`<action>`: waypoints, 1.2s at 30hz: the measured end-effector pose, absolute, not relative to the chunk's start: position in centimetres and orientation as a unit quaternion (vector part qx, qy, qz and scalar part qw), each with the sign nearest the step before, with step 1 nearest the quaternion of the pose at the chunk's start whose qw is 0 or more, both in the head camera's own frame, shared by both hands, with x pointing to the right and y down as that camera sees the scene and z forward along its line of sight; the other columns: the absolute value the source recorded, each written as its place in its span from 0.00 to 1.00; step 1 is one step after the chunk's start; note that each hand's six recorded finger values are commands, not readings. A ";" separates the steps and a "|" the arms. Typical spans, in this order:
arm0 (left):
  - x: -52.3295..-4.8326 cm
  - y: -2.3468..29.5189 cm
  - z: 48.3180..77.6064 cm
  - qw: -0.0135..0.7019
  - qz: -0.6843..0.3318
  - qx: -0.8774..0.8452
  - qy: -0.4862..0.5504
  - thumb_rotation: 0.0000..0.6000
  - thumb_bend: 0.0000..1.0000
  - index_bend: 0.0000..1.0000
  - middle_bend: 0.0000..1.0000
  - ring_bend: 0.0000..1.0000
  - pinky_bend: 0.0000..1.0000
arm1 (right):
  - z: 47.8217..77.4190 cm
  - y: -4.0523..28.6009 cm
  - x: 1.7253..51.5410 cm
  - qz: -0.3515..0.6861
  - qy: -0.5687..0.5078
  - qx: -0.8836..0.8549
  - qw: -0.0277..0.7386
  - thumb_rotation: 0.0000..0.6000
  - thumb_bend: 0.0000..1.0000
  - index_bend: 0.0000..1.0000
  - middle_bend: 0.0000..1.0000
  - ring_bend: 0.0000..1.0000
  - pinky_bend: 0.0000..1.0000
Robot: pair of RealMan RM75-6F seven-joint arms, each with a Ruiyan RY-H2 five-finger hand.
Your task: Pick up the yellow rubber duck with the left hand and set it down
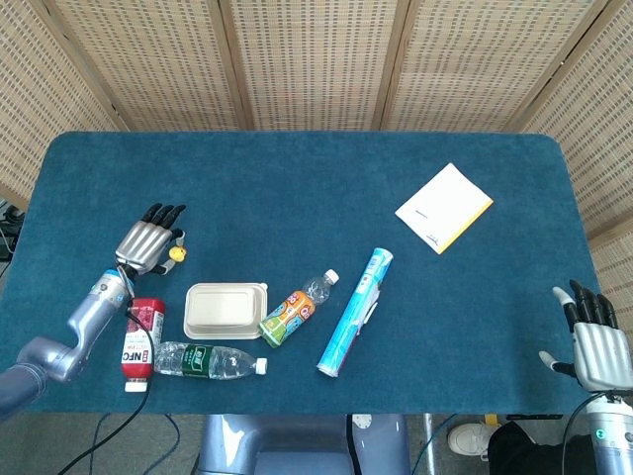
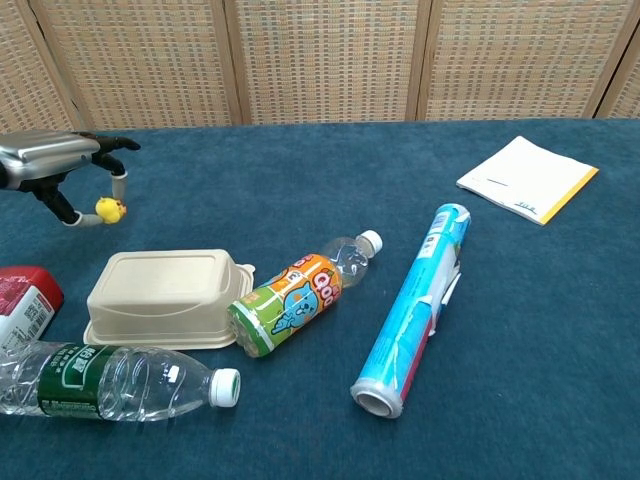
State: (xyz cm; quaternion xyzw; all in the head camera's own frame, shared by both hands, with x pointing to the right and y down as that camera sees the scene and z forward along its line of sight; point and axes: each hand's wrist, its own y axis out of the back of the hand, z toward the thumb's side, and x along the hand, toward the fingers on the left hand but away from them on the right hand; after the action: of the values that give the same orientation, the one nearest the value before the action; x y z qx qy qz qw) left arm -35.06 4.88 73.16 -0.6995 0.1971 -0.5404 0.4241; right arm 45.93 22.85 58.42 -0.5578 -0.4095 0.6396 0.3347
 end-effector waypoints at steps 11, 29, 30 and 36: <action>-31.3 3.6 71.5 0.512 -0.437 -0.727 0.136 1.00 0.34 0.52 0.00 0.00 0.00 | 58.9 22.5 47.2 0.658 -0.414 -0.537 0.327 1.00 0.00 0.11 0.00 0.00 0.00; -27.9 5.5 71.7 0.580 -0.341 -0.738 0.053 1.00 0.34 0.53 0.00 0.00 0.00 | 58.6 22.3 48.2 0.665 -0.429 -0.518 0.325 1.00 0.00 0.10 0.00 0.00 0.00; -27.8 5.6 71.8 0.580 -0.341 -0.738 0.051 1.00 0.34 0.53 0.00 0.00 0.00 | 58.6 22.3 48.2 0.665 -0.429 -0.518 0.325 1.00 0.00 0.10 0.00 0.00 0.00; -27.8 6.3 72.3 0.581 -0.339 -0.739 0.041 1.00 0.34 0.53 0.00 0.00 0.00 | 58.7 22.2 48.2 0.665 -0.428 -0.519 0.325 1.00 0.00 0.11 0.00 0.00 0.00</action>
State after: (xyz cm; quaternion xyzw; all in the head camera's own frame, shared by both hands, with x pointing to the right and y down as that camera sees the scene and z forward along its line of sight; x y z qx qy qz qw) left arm -27.78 6.32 72.29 -0.7385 0.0412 -0.3388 0.5815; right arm 48.20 22.23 58.73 -0.5188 -0.4282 0.6648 0.3248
